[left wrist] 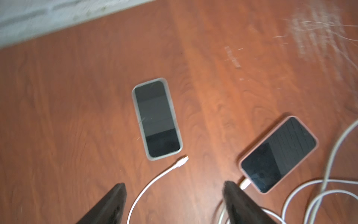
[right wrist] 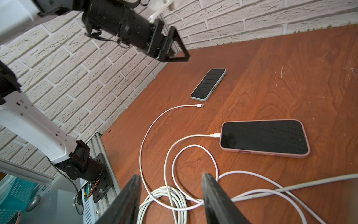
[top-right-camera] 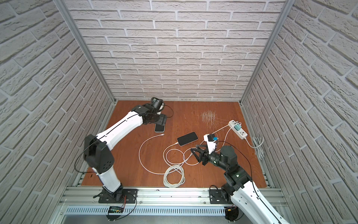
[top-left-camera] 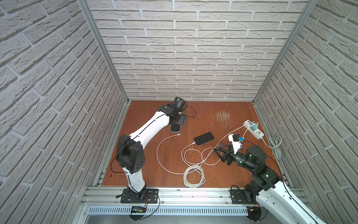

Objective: Plug the charging cable into the phone
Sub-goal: Pick up the charging cable from the center of the board.

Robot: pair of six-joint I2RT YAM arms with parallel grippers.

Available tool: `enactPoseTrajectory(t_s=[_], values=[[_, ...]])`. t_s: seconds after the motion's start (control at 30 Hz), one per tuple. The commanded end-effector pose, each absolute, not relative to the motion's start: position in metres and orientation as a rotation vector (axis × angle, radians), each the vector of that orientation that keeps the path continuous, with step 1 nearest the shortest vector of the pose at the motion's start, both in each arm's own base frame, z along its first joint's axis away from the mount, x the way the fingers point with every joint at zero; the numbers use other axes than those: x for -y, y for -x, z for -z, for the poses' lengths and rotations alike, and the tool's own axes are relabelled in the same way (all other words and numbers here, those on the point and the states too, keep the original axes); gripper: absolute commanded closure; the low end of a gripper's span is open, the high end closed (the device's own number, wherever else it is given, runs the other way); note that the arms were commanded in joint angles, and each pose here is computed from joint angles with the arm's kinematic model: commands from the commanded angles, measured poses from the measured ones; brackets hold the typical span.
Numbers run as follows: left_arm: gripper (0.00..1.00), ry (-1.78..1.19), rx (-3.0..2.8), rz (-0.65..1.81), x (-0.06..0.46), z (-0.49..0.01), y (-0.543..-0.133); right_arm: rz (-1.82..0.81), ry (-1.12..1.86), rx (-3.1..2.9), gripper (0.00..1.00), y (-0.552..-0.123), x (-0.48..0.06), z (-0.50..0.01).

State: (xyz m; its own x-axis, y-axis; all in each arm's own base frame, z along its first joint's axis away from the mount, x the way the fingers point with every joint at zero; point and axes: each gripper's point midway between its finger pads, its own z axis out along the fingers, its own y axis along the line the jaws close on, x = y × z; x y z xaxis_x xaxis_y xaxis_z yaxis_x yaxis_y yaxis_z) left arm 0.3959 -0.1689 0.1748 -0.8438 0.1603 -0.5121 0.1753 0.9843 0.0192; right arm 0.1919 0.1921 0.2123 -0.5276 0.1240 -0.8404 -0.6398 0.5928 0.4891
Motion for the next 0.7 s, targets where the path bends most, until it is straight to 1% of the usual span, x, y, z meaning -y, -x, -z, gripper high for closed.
enactPoseTrajectory(t_s=[0.0, 0.1, 0.23, 0.3, 0.37, 0.67], values=[[0.18, -0.055, -2.749, 0.029, 0.144, -0.118, -0.368, -1.050, 0.426, -1.864, 0.44, -0.195, -0.197, -0.219], [0.18, -0.026, -2.823, -0.013, 0.131, -0.091, -0.355, -1.051, 0.429, -1.872, 0.44, -0.196, -0.198, -0.219], [0.20, 0.017, -2.915, -0.059, 0.123, -0.057, -0.358, -1.051, 0.427, -1.878, 0.44, -0.197, -0.198, -0.218], [0.21, 0.036, -2.937, -0.029, 0.123, -0.044, -0.360, -1.051, 0.427, -1.879, 0.44, -0.197, -0.198, -0.217], [0.22, 0.047, -2.944, 0.002, 0.124, -0.036, -0.361, -1.048, 0.424, -1.874, 0.44, -0.196, -0.197, -0.218], [0.24, 0.062, -2.995, -0.003, 0.118, -0.016, -0.370, -1.046, 0.423, -1.880, 0.44, -0.197, -0.198, -0.217]])
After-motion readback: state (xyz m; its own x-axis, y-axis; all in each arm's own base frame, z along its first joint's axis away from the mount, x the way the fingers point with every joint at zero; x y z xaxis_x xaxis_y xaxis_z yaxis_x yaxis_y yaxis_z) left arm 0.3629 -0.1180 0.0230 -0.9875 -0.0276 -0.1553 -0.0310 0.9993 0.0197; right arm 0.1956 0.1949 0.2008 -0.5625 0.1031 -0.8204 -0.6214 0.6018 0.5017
